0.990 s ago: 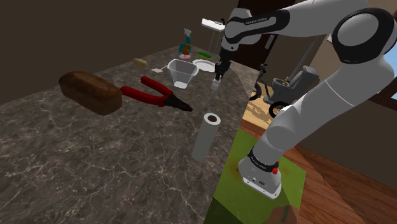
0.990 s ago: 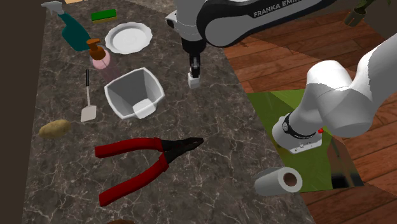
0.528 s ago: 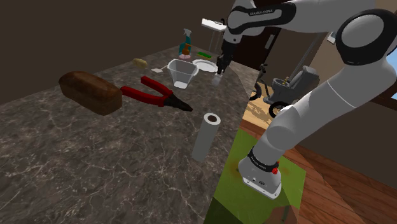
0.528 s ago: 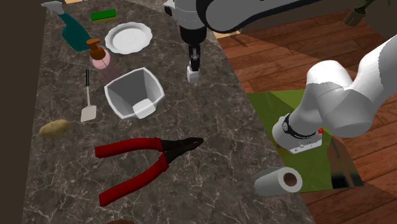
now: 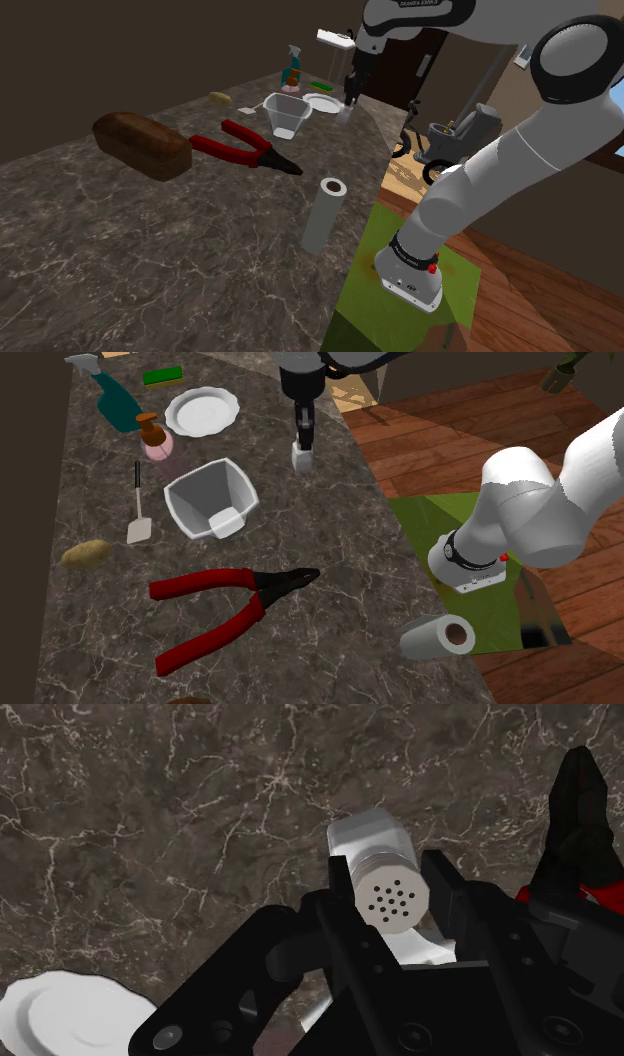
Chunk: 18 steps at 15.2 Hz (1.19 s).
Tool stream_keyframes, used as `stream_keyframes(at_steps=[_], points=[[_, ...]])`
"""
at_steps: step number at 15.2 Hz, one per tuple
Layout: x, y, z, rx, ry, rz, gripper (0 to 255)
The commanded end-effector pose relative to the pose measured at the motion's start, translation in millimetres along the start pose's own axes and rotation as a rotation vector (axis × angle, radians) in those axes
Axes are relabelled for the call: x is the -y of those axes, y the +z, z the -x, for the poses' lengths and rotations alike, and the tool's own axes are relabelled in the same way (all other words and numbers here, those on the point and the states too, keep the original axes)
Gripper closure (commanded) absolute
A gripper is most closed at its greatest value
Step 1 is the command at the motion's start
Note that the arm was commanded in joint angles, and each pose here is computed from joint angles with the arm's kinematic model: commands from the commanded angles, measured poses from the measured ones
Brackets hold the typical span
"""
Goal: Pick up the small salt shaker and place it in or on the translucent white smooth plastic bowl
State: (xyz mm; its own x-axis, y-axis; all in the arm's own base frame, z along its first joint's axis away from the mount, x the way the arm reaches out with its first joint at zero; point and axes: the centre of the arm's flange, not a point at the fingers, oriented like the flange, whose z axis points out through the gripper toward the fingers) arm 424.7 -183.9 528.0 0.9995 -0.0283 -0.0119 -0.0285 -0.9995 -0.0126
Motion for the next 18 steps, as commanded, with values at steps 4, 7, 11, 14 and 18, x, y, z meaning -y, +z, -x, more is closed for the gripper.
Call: stream_keyframes(at_steps=[4,7,11,14,18], points=[[0.5,-26.6,0.5,0.0,0.0,0.0,255],[0.7,-42.5,0.7,0.0,0.0,0.0,255],[7.4,-58.0,-24.2,0.0,0.0,0.0,255],[17.3,-66.0,-61.7,0.0,0.0,0.0,255],[30.4,-76.6,-111.7,0.0,0.0,0.0,255]])
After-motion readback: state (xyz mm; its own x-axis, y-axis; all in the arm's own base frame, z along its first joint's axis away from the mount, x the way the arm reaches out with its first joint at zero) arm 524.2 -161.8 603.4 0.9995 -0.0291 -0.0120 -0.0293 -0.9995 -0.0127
